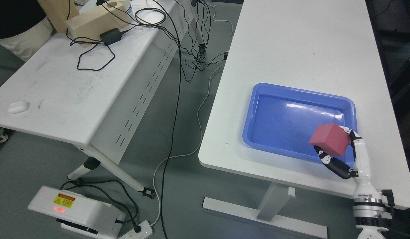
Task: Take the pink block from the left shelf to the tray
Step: 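Lower the pink cube into the blue tray and open the right hand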
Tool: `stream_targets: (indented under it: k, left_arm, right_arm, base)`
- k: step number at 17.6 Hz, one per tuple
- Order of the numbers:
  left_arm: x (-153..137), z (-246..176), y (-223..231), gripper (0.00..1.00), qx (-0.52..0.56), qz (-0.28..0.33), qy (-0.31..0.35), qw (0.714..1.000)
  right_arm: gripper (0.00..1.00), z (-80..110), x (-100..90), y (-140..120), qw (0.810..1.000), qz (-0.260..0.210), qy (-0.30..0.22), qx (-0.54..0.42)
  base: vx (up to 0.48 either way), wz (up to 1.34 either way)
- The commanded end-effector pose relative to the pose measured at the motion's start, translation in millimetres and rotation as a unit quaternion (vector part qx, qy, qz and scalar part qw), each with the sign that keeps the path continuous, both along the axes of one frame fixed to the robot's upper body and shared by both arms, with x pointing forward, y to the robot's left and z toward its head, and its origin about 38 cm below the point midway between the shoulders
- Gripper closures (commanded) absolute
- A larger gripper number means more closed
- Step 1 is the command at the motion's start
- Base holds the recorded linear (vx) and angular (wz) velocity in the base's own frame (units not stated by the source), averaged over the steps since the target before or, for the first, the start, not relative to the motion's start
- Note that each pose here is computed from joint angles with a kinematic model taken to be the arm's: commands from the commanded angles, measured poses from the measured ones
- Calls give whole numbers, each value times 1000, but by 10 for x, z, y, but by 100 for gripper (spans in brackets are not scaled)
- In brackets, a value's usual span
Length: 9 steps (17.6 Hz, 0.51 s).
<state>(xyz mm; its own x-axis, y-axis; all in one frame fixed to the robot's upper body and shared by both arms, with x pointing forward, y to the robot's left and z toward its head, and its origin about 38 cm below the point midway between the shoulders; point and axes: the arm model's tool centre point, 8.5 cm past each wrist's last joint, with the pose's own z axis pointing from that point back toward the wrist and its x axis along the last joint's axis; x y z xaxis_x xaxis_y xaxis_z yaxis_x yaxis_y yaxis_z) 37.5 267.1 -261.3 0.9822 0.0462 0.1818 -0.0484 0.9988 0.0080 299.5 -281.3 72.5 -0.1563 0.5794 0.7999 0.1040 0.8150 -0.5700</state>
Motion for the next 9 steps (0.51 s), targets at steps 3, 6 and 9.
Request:
stream_targets:
  k: [3, 6, 9]
  left_arm:
    - [-60, 7, 113, 0, 9, 0, 5, 1000]
    - [-60, 7, 113, 0, 9, 0, 5, 1000]
    - [-60, 7, 113, 0, 9, 0, 5, 1000]
  right_arm:
    - [70, 36, 35, 3, 1000, 8, -5, 3]
    - [48, 48, 26, -40, 998, 4, -13, 61]
    - [34, 27, 12, -43, 997, 5, -9, 70]
  base:
    - [172, -11]
    - [129, 1]
    - [82, 1]
